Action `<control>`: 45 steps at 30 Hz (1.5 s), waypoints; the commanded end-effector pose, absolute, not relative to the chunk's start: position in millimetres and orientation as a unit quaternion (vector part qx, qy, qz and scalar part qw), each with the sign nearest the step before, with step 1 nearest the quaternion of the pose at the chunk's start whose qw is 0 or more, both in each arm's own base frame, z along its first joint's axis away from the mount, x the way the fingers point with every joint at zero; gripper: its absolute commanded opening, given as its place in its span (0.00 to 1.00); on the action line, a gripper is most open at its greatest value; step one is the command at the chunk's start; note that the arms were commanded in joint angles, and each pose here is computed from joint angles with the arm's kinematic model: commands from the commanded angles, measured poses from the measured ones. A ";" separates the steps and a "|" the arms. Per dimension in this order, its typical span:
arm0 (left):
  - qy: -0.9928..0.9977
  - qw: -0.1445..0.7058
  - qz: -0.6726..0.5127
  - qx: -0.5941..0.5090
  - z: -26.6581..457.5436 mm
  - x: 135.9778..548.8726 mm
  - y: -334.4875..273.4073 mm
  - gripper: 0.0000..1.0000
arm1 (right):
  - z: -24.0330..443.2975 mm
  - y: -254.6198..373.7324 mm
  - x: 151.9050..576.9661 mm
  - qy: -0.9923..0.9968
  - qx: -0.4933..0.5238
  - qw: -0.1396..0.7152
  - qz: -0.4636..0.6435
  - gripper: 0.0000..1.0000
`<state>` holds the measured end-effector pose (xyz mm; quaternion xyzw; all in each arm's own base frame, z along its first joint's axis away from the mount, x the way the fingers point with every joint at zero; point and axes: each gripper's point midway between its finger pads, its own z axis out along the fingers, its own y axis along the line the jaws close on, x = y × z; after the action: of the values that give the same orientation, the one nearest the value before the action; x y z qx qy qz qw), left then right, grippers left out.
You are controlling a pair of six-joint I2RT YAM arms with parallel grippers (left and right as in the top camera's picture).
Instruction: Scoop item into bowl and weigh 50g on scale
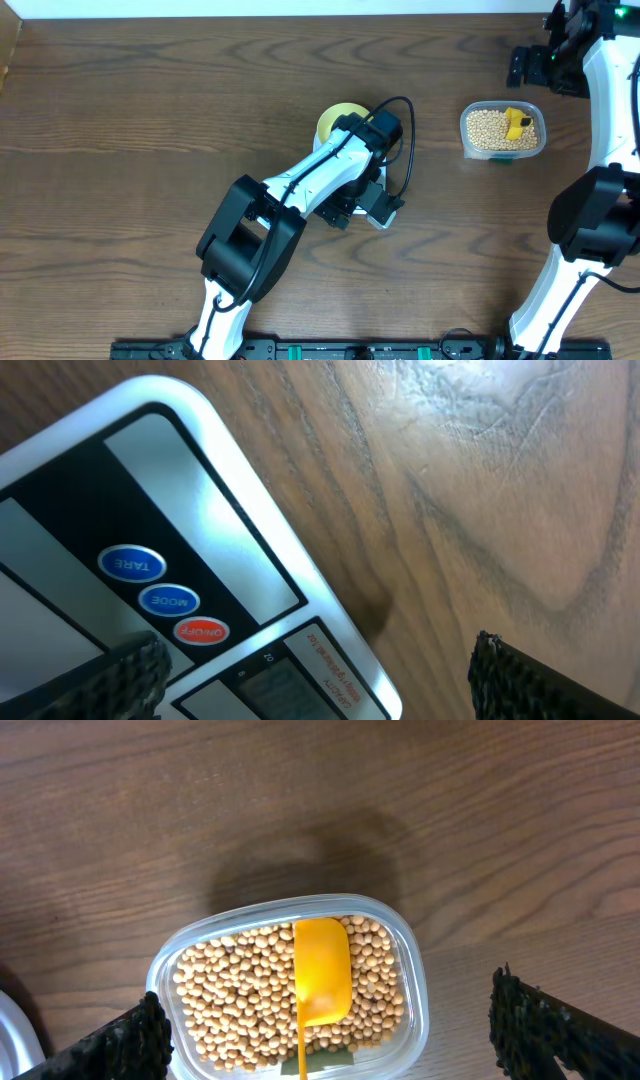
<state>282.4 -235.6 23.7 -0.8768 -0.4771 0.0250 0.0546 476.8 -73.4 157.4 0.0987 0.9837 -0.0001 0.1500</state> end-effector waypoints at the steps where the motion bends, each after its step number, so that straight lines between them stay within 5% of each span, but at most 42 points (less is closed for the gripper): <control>1: -0.476 0.074 0.028 -0.876 22.5 279.9 -227.3 0.98 | 162.1 -77.7 478.6 0.982 0.101 0.157 -0.006 0.99; 26: -0.598 0.003 0.126 -0.792 83.8 271.8 -219.4 0.98 | 162.1 -77.5 478.6 0.982 0.101 0.157 -0.006 0.99; 45: -0.735 -0.102 0.282 -0.608 109.4 322.9 -156.7 0.98 | 162.1 -77.5 478.6 0.982 0.101 0.157 -0.006 0.99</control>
<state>320.4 -155.5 102.0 -0.6261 -0.7313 0.2568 -0.0850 476.8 -73.4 157.4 0.0987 0.9837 -0.0001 0.1500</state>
